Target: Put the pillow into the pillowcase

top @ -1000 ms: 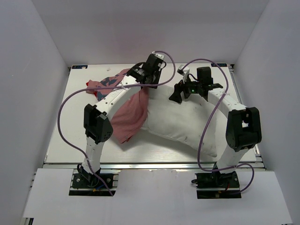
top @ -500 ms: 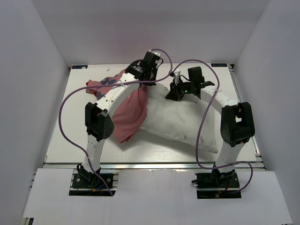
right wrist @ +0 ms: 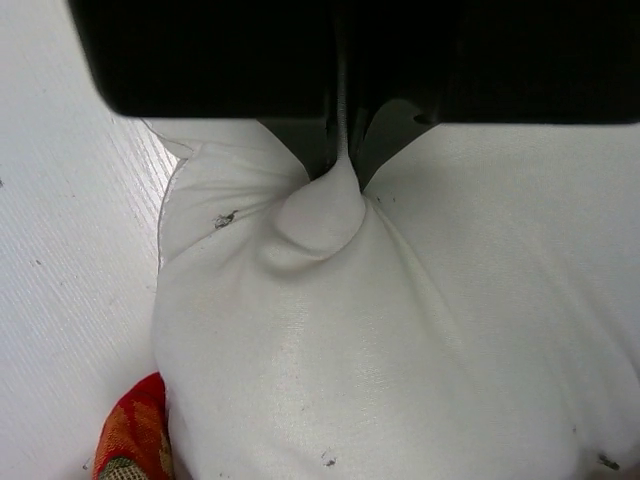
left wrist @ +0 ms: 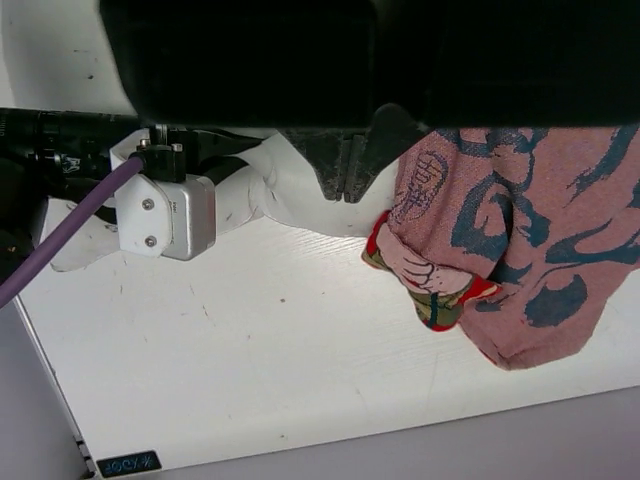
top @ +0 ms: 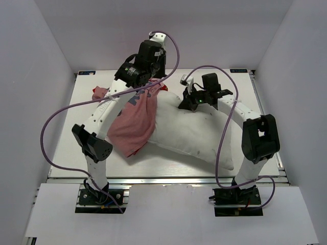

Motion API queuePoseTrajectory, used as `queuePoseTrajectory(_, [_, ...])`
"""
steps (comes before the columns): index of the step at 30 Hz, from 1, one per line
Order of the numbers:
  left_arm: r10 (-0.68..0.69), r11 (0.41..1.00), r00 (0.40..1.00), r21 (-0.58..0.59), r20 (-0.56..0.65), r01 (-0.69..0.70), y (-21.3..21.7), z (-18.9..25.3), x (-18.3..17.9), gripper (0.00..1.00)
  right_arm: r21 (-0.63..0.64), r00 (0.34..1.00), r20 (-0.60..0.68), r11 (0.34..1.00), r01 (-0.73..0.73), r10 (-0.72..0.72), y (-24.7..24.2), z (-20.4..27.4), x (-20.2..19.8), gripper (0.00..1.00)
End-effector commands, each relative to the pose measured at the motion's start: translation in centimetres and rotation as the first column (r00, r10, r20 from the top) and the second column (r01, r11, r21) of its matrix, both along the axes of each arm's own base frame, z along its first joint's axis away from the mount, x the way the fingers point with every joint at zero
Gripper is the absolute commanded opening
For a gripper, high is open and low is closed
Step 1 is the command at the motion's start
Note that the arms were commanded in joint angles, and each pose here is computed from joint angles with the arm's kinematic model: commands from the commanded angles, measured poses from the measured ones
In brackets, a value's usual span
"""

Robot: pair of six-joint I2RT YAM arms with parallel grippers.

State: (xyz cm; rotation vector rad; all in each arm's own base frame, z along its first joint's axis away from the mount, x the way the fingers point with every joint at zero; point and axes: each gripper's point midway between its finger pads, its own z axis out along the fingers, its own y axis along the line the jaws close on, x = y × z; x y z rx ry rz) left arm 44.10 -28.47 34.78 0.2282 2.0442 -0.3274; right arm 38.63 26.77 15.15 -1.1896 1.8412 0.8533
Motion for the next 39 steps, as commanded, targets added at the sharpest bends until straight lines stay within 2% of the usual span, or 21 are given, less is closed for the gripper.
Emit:
queuePoseTrajectory(1, [0.010, 1.000, 1.000, 0.018, 0.020, -0.010, 1.2, 1.1, -0.8, 0.00, 0.031, 1.000, 0.009, 0.999, -0.025, 0.025, 0.8, 1.8, -1.6, 0.00])
queuePoseTrajectory(4, [0.026, 0.997, 1.000, 0.076, -0.007, -0.026, 1.5, -1.0, -0.3, 0.03, 0.036, 0.999, 0.014, 0.999, -0.031, 0.030, 0.8, 2.2, -1.7, 0.00])
queuePoseTrajectory(5, [0.032, 0.995, 0.999, 0.095, -0.018, -0.031, 1.6, -1.6, -0.1, 0.14, 0.035, 0.999, 0.011, 0.999, -0.036, 0.036, 0.8, 2.1, -1.8, 0.00])
queuePoseTrajectory(6, [0.050, 0.991, 0.998, 0.123, -0.024, -0.047, 1.9, -2.4, 0.3, 0.40, 0.034, 0.999, 0.011, 0.999, -0.039, 0.039, 0.8, 2.1, -1.9, 0.00])
queuePoseTrajectory(7, [0.052, 0.986, 0.997, 0.159, -0.057, -0.043, 1.8, -4.1, 0.5, 0.49, 0.032, 0.999, 0.009, 0.999, -0.040, 0.040, 0.8, 2.1, -2.0, 0.00])
queuePoseTrajectory(10, [0.075, 0.971, 0.993, 0.234, -0.094, -0.051, 2.0, -6.9, 1.4, 0.55, 0.029, 0.999, 0.005, 0.999, -0.044, 0.043, 0.6, 1.8, -2.4, 0.06])
queuePoseTrajectory(15, [0.134, 0.947, 0.986, 0.307, -0.103, -0.096, 3.1, -9.4, 2.6, 0.54, 0.026, 0.999, 0.004, 0.999, -0.044, 0.044, 0.4, 1.3, -2.7, 0.07])
queuePoseTrajectory(22, [0.156, 0.925, 0.972, 0.370, -0.176, -0.082, 4.1, -13.5, 2.4, 0.40, 0.016, 0.999, 0.000, 0.999, -0.048, 0.048, 0.4, 0.9, -2.8, 0.07])
queuePoseTrajectory(25, [0.167, 0.910, 0.961, 0.411, -0.221, -0.063, 4.8, -15.6, 1.4, 0.24, 0.015, 0.999, -0.005, 0.999, -0.047, 0.047, 0.4, 0.8, -2.7, 0.07])
queuePoseTrajectory(26, [0.169, 0.906, 0.956, 0.419, -0.240, -0.055, 5.0, -16.4, 1.0, 0.09, 0.015, 0.999, -0.005, 0.999, -0.047, 0.047, 0.4, 0.8, -2.7, 0.07])
queuePoseTrajectory(27, [0.162, 0.909, 0.955, 0.414, -0.249, -0.047, 4.9, -16.4, 0.8, 0.01, 0.015, 0.999, -0.008, 0.999, -0.045, 0.045, 0.3, 0.8, -2.7, 0.07])
queuePoseTrajectory(28, [0.153, 0.918, 0.956, 0.395, -0.252, -0.043, 4.6, -16.0, 0.8, 0.00, 0.017, 0.999, -0.008, 0.999, -0.045, 0.045, 0.4, 1.0, -2.7, 0.05])
queuePoseTrajectory(31, [0.039, 0.979, 0.975, 0.205, -0.219, 0.006, 0.9, -11.1, 1.4, 0.00, 0.050, 0.997, 0.036, 0.996, -0.069, 0.067, 1.0, 2.7, -2.8, 0.00])
queuePoseTrajectory(32, [0.008, 0.991, 0.982, 0.132, -0.191, 0.017, -0.3, -8.9, 1.7, 0.00, 0.077, 0.994, 0.064, 0.993, -0.092, 0.087, 1.3, 3.7, -3.2, 0.00])
queuePoseTrajectory(33, [-0.054, 0.998, 0.993, -0.026, -0.103, 0.051, -2.4, -3.4, 2.0, 0.00, 0.104, 0.989, 0.105, 0.988, -0.115, 0.104, 1.8, 4.8, -3.6, 0.00])
queuePoseTrajectory(34, [-0.074, 0.993, 0.995, -0.101, -0.069, 0.067, -3.2, -1.3, 2.3, 0.00, 0.156, 0.970, 0.213, 0.975, -0.156, 0.121, 2.1, 7.3, -4.3, 0.00])
queuePoseTrajectory(35, [-0.090, 0.978, 0.996, -0.190, -0.027, 0.084, -3.6, 1.2, 2.3, 0.00, 0.176, 0.951, 0.283, 0.968, -0.180, 0.125, 2.5, 8.8, -4.8, 0.00])
queuePoseTrajectory(36, [-0.152, 0.927, 0.988, -0.347, -0.003, 0.141, -5.5, 3.2, 2.2, 0.00, 0.190, 0.925, 0.356, 0.959, -0.212, 0.134, 3.2, 10.3, -5.6, 0.00])
queuePoseTrajectory(37, [-0.171, 0.885, 0.984, -0.430, 0.051, 0.176, -5.1, 6.6, 1.2, 0.00, 0.206, 0.885, 0.448, 0.949, -0.239, 0.125, 3.3, 12.9, -6.7, 0.00])
queuePoseTrajectory(39, [-0.170, 0.802, 0.980, -0.564, 0.103, 0.199, -4.9, 9.9, 1.4, 0.00, 0.204, 0.792, 0.601, 0.938, -0.280, 0.106, 4.6, 15.7, -7.9, 0.00])
